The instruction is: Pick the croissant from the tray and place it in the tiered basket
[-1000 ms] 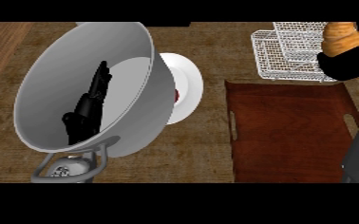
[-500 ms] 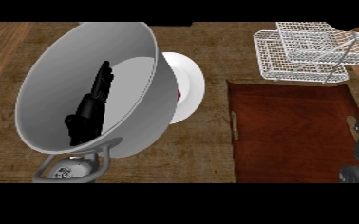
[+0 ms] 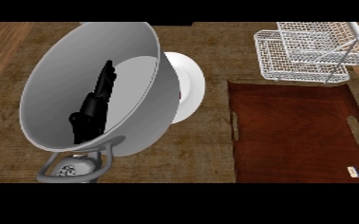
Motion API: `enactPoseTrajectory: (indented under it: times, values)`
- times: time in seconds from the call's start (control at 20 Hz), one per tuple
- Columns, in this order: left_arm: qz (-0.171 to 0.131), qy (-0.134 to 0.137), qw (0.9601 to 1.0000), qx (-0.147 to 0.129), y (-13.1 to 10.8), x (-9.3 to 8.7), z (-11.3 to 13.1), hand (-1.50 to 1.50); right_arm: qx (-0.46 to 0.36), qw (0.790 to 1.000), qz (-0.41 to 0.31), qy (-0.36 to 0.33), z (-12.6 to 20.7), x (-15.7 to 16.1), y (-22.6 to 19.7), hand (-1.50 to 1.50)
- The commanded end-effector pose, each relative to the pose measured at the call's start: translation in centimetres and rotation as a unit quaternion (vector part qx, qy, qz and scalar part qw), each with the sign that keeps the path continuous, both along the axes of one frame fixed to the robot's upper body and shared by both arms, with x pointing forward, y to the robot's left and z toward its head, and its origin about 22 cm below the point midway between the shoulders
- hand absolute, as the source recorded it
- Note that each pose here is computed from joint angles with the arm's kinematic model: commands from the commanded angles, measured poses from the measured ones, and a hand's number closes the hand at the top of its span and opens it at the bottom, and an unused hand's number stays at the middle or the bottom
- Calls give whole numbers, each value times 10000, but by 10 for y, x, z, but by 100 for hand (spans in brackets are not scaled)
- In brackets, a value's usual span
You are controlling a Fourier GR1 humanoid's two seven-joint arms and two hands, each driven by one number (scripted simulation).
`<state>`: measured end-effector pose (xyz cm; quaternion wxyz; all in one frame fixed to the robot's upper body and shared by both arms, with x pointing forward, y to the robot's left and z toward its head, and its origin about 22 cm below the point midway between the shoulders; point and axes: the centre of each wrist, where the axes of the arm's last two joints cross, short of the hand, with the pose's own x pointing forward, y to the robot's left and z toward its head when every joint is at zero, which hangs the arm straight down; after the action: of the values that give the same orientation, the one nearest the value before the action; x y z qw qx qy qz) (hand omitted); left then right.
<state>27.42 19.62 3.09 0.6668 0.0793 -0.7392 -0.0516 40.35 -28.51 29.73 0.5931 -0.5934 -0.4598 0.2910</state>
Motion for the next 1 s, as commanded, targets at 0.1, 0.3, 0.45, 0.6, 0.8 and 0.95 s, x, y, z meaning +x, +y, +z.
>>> enactPoseTrajectory:
  times: [0.1,0.3,0.45,0.6,0.8,0.95]
  values:
    - [-21,8,10000,-20,7,2,10,0,-258,9995,-125,143,-25,20,-36,150]
    - [1,-27,10000,-9,-2,2,3,0,1379,9886,-543,-257,-34,20,-51,-150]
    - [39,-116,9999,-40,7,-7,6,0,1538,9874,-377,32,-46,28,-60,-150]
    - [-10,10,10000,5,-5,6,-5,0,2018,9786,-177,-352,-49,30,-56,-150]
    - [-17,-45,10000,70,8,-3,-2,0,2561,9579,-440,-1221,-43,22,-86,-150]
    - [29,102,9999,-65,-2,5,1,0,2749,9420,-724,-1784,-17,5,-107,-150]
